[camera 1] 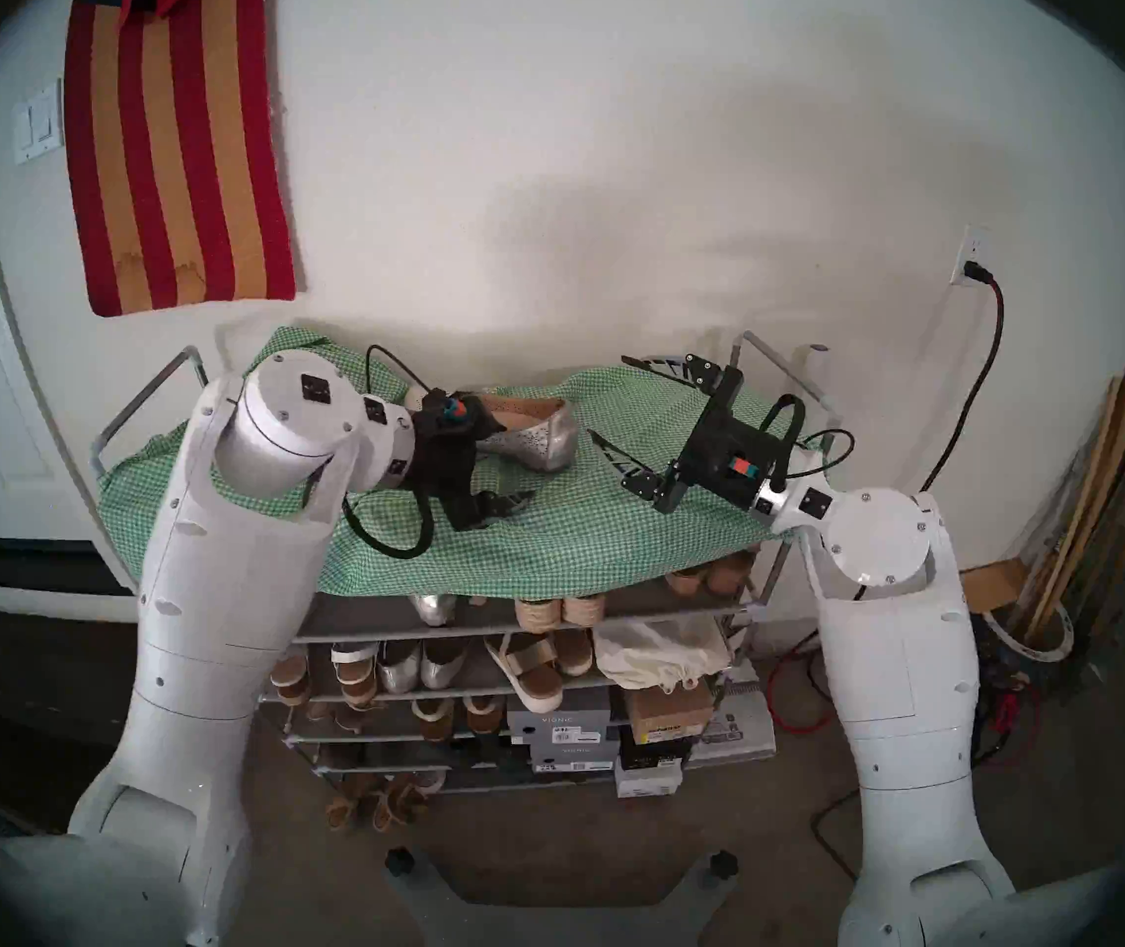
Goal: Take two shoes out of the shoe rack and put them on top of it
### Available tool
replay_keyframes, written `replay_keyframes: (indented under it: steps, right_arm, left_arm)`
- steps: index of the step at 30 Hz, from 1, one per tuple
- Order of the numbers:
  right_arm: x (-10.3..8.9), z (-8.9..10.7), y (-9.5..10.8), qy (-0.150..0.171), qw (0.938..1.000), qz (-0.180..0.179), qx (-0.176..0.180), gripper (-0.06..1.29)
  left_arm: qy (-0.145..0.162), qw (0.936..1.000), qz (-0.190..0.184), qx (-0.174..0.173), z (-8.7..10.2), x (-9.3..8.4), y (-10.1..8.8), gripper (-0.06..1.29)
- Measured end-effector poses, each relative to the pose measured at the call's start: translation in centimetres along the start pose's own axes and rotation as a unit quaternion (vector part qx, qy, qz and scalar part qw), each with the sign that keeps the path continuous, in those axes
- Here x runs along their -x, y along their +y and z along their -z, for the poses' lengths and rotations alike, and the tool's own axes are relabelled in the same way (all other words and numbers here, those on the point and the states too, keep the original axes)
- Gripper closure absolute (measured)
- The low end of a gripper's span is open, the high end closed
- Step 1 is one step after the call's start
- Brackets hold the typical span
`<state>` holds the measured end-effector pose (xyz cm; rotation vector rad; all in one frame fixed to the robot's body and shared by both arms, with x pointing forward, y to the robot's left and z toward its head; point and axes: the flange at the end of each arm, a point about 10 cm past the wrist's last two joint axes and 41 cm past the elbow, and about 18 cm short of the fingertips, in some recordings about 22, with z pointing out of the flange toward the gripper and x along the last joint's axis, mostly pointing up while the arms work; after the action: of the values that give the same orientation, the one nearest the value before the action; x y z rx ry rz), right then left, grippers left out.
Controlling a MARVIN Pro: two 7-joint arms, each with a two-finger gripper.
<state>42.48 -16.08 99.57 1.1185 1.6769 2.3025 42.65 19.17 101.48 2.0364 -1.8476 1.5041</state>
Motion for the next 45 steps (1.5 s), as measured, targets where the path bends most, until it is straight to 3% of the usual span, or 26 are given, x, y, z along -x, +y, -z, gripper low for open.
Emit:
replay_keyframes:
  steps: [3, 8, 12, 15, 19, 23, 30, 32, 36, 40, 45]
  right_arm:
    - [0.0, 0.0, 0.0, 0.0, 1.0, 0.0, 0.0, -0.01]
    - [0.0, 0.0, 0.0, 0.0, 1.0, 0.0, 0.0, -0.01]
    - [0.0, 0.0, 0.0, 0.0, 1.0, 0.0, 0.0, -0.01]
    - [0.0, 0.0, 0.0, 0.0, 1.0, 0.0, 0.0, -0.01]
    - [0.0, 0.0, 0.0, 0.0, 1.0, 0.0, 0.0, -0.01]
    - [0.0, 0.0, 0.0, 0.0, 1.0, 0.0, 0.0, -0.01]
    - [0.0, 0.0, 0.0, 0.0, 1.0, 0.0, 0.0, -0.01]
    - [0.0, 0.0, 0.0, 0.0, 1.0, 0.0, 0.0, -0.01]
    - [0.0, 0.0, 0.0, 0.0, 1.0, 0.0, 0.0, -0.01]
    - [0.0, 0.0, 0.0, 0.0, 1.0, 0.0, 0.0, -0.01]
    - [0.0, 0.0, 0.0, 0.0, 1.0, 0.0, 0.0, -0.01]
  left_arm:
    - [0.003, 0.9995, -0.024, -0.022, 1.6, 0.2, -0.4, 0.03]
    - [0.019, 0.9964, -0.033, -0.076, 3.4, 0.1, -1.6, 0.03]
    - [0.044, 0.9893, -0.028, -0.136, 5.3, -0.4, -3.2, -0.02]
    - [0.065, 0.9797, -0.023, -0.188, 6.6, -1.0, -4.3, -0.04]
    - [0.088, 0.9705, -0.017, -0.224, 7.2, -1.7, -4.9, -0.04]
    - [0.121, 0.9557, -0.005, -0.268, 7.7, -2.6, -5.3, -0.04]
    - [0.162, 0.9172, 0.007, -0.364, 9.6, -3.5, -5.5, -0.04]
    - [0.166, 0.9086, 0.007, -0.383, 10.1, -3.5, -5.5, -0.04]
    - [0.174, 0.8825, 0.007, -0.437, 11.9, -3.1, -5.2, -0.04]
    - [0.175, 0.8643, 0.013, -0.471, 13.8, -1.8, -4.3, -0.04]
    - [0.169, 0.8558, 0.017, -0.489, 15.2, -0.7, -3.6, -0.04]
